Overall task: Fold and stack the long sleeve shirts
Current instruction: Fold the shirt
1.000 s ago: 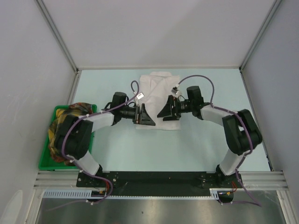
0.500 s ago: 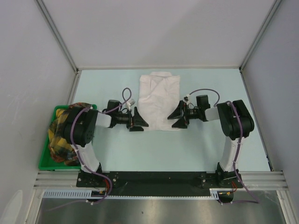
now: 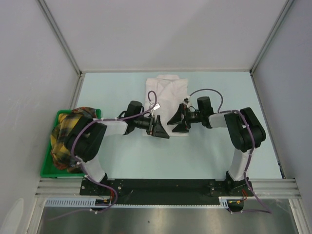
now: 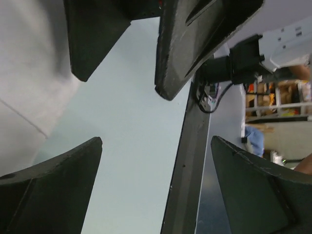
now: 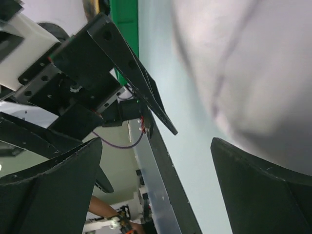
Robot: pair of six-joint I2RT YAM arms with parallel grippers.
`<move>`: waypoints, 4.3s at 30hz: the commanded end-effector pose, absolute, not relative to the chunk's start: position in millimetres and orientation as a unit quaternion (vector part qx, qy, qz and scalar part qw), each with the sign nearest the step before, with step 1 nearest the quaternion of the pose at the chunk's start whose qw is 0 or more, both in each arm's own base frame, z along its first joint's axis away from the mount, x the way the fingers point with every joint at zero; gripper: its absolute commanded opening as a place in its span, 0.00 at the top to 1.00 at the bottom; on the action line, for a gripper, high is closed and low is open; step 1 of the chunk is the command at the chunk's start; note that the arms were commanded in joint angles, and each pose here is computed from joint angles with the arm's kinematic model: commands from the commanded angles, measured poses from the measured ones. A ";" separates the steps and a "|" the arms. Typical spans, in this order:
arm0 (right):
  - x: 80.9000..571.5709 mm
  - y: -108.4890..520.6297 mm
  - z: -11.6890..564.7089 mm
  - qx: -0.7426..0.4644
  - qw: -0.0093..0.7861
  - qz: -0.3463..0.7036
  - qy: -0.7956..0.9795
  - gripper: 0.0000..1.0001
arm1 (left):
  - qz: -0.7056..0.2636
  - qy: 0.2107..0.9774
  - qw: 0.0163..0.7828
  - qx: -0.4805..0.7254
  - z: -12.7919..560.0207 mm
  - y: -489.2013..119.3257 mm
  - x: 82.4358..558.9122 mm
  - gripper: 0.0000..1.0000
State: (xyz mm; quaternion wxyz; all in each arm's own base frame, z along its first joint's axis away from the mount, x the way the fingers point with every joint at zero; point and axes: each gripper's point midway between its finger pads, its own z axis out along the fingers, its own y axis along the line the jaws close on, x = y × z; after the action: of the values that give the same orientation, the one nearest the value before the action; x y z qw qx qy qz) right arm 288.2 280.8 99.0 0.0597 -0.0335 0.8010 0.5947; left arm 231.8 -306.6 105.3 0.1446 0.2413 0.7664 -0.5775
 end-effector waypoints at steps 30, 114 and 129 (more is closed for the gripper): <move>356.1 230.7 10.8 0.089 0.055 0.543 0.833 0.00 | -0.476 0.858 0.192 -0.032 20.1 -230.4 361.4 0.01; 434.4 295.9 80.6 -0.204 0.186 0.500 0.821 0.52 | 0.002 0.562 0.428 0.708 39.1 -270.6 272.4 0.24; 440.6 288.4 16.6 -0.168 0.137 0.477 0.852 0.58 | 0.054 0.555 0.398 0.728 13.3 -262.8 283.6 0.82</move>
State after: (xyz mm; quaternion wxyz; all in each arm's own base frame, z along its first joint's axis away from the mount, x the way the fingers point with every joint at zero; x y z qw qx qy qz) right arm 430.6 296.1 35.7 0.1269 -0.1684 0.8382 0.5029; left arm 290.9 -271.2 22.5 0.4260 0.7185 0.5471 0.0540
